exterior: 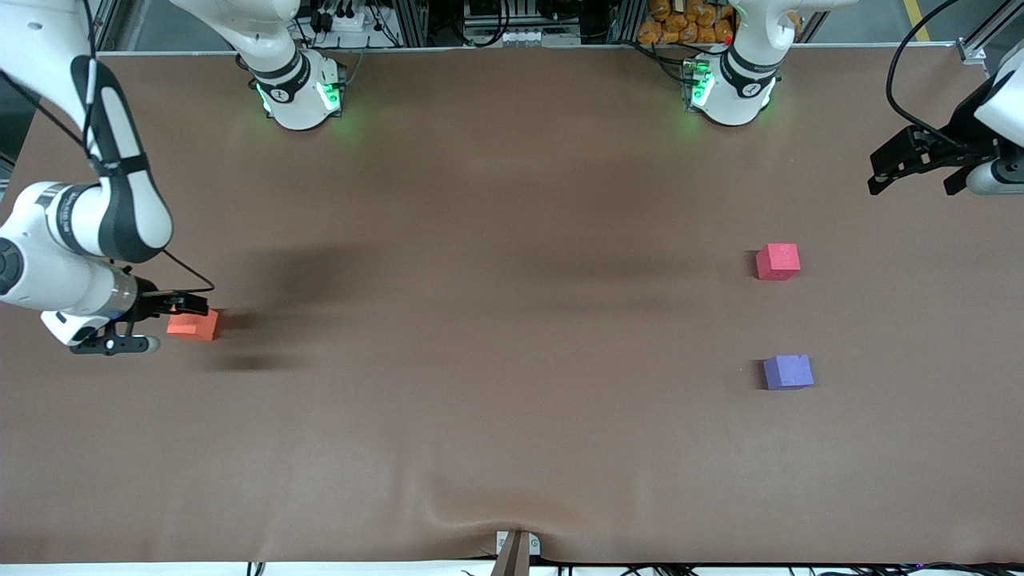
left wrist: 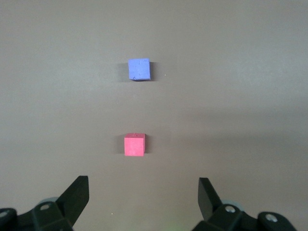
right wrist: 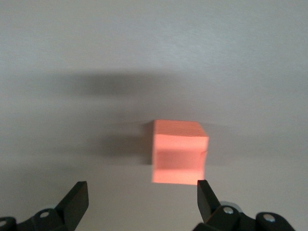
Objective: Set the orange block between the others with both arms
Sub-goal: 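Lower the right gripper around the orange cube and close it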
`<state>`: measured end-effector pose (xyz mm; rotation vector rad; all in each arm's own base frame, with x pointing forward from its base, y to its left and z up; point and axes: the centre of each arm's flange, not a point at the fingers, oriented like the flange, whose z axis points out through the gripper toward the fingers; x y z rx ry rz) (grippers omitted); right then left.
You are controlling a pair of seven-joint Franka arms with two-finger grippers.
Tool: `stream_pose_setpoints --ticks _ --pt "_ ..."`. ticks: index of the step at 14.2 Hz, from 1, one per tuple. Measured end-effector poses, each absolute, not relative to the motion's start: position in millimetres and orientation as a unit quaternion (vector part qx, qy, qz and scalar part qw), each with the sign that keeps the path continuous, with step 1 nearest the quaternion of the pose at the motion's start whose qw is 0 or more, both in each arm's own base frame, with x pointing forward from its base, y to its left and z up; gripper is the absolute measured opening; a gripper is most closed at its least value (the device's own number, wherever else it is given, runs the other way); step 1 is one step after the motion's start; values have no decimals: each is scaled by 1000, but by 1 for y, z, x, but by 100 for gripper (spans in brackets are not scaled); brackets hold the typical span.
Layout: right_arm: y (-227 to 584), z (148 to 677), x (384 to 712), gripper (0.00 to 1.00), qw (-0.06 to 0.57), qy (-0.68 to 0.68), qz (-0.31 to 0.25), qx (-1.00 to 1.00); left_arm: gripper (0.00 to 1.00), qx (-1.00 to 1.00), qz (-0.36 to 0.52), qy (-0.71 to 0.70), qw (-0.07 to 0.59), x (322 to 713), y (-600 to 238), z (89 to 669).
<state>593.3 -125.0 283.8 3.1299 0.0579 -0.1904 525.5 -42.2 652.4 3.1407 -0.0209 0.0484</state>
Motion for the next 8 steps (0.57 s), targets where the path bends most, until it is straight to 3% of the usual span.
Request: stream_pose_setpoints --ticks 8 --pt "-148 217 581 100 4 26 -27 999 100 1000 25 -7 1 530 -42 652"
